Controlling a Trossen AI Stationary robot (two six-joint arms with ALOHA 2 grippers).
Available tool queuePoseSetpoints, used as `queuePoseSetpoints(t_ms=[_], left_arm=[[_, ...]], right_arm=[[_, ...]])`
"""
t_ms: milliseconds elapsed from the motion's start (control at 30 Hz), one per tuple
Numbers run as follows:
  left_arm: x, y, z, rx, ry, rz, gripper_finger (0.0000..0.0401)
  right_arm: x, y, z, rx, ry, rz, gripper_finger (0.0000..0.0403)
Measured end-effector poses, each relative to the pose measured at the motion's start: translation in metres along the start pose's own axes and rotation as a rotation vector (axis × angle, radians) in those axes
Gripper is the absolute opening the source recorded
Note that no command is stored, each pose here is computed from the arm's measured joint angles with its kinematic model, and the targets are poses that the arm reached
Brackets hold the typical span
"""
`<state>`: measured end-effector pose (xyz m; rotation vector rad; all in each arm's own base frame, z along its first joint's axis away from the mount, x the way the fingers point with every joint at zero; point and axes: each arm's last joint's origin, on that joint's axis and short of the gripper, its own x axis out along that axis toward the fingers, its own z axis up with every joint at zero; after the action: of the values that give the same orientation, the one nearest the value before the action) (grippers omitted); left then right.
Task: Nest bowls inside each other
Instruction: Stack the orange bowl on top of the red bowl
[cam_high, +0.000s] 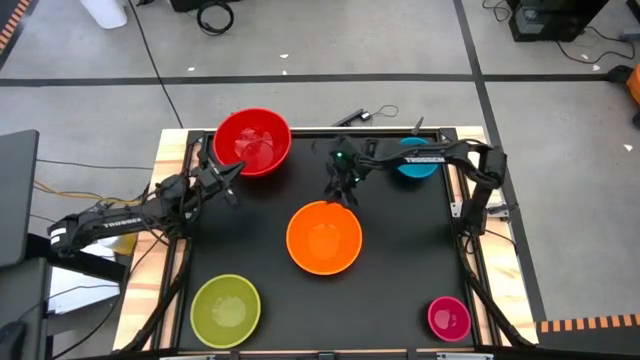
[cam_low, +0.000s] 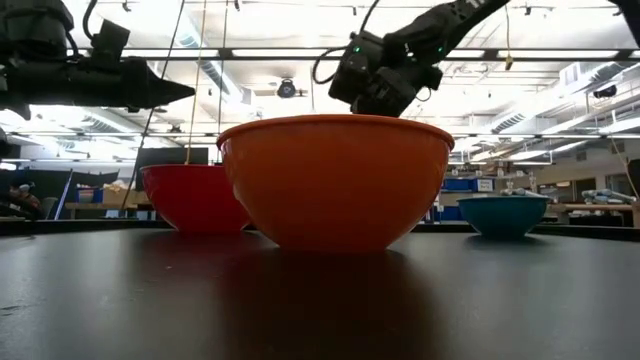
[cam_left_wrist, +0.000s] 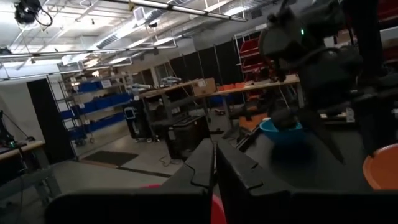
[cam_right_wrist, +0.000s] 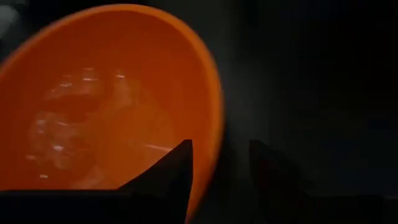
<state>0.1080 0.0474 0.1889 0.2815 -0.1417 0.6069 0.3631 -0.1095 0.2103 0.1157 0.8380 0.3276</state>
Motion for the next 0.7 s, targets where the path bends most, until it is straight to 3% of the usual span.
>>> queuePoseSetpoints(t_ms=[100, 267, 400, 500, 700], left_arm=[[0.0, 0.0, 0.001, -0.005, -0.007, 0.002, 0.0023], [0.0, 0.0, 0.0, -0.006, -0.005, 0.001, 0.0023], [0.0, 0.0, 0.001, -0.006, -0.016, 0.004, 0.0023], [0.0, 0.001, 0.003, -0.002, -0.034, 0.012, 0.0023], [0.0, 0.002, 0.004, 0.004, -0.046, 0.018, 0.0023]], right_arm=[[0.01, -0.001, -0.003, 0.008, 0.028, -0.019, 0.0165], [0.022, -0.003, -0.008, 0.022, 0.105, -0.149, 0.0164], [0.032, 0.001, -0.01, 0.016, 0.132, -0.149, 0.0154], [0.037, 0.008, -0.01, -0.021, 0.147, -0.135, 0.0124], [0.029, 0.014, 0.006, -0.16, 0.069, -0.147, 0.0018]])
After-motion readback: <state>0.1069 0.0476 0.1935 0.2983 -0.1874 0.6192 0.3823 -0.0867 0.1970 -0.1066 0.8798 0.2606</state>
